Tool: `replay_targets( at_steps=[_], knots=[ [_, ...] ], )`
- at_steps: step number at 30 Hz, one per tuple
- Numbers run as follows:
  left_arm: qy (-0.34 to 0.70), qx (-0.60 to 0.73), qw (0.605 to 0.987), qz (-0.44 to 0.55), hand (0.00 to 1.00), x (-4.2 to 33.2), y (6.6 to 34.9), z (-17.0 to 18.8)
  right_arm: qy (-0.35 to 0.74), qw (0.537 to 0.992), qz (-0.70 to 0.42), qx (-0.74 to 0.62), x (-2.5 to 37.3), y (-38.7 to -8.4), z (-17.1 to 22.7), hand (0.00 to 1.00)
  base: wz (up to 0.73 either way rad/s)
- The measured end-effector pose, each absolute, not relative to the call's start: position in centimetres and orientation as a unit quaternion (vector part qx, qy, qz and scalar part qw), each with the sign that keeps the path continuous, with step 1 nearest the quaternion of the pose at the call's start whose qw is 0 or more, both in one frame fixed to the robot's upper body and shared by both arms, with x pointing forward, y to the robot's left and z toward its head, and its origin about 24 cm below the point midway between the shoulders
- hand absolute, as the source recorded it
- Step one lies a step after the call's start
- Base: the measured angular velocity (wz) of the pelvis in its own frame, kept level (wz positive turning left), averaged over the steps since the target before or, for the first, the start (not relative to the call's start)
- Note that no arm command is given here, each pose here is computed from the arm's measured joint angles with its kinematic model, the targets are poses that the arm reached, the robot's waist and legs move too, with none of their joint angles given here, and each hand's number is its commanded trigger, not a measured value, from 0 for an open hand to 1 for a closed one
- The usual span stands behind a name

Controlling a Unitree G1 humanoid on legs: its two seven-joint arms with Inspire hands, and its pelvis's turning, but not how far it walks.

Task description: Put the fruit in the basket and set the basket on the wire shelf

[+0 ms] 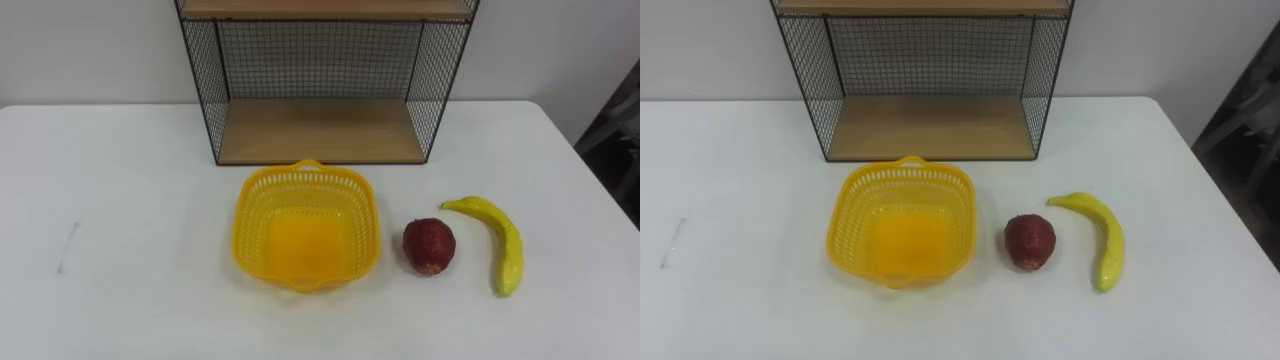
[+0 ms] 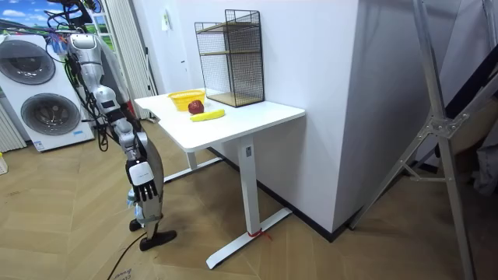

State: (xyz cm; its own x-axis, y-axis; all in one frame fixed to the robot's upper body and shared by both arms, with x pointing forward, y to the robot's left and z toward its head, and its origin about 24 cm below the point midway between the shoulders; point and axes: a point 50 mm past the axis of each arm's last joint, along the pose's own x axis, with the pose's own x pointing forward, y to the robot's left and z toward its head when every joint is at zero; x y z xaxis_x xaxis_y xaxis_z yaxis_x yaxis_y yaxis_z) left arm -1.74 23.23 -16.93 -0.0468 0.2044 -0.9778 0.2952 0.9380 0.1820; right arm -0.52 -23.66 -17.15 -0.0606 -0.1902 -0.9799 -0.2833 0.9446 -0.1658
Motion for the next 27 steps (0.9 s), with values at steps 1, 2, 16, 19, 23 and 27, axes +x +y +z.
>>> replay_targets(
  at_steps=[1,2,16,19,23,27],
  knots=[
    [0.723,0.172,0.669,-0.035,0.00,-1.7,23.2,-16.9,0.727,0.666,0.036,-0.163,-0.5,-23.6,-17.1,0.00,0.00],
    [0.723,0.171,0.669,-0.035,0.00,-1.7,23.2,-16.9,0.726,0.667,0.036,-0.163,-0.5,-23.6,-17.2,0.00,0.00],
    [0.714,0.165,0.680,-0.029,0.00,-0.8,23.4,-16.9,0.712,0.695,-0.056,-0.086,0.2,-23.9,-17.1,0.00,0.00],
    [0.709,0.159,0.687,-0.016,0.00,-0.7,23.6,-16.9,0.701,0.695,-0.161,0.003,-0.6,-24.1,-17.1,0.00,-0.01],
    [0.708,0.142,0.691,0.007,0.00,-1.4,24.0,-16.8,0.641,0.675,-0.324,0.171,-1.1,-24.6,-16.9,0.00,-0.01],
    [0.706,0.129,0.695,0.033,0.00,-2.1,24.4,-16.6,0.512,0.594,-0.502,0.365,-1.0,-25.3,-16.7,0.00,-0.04]
  ],
)
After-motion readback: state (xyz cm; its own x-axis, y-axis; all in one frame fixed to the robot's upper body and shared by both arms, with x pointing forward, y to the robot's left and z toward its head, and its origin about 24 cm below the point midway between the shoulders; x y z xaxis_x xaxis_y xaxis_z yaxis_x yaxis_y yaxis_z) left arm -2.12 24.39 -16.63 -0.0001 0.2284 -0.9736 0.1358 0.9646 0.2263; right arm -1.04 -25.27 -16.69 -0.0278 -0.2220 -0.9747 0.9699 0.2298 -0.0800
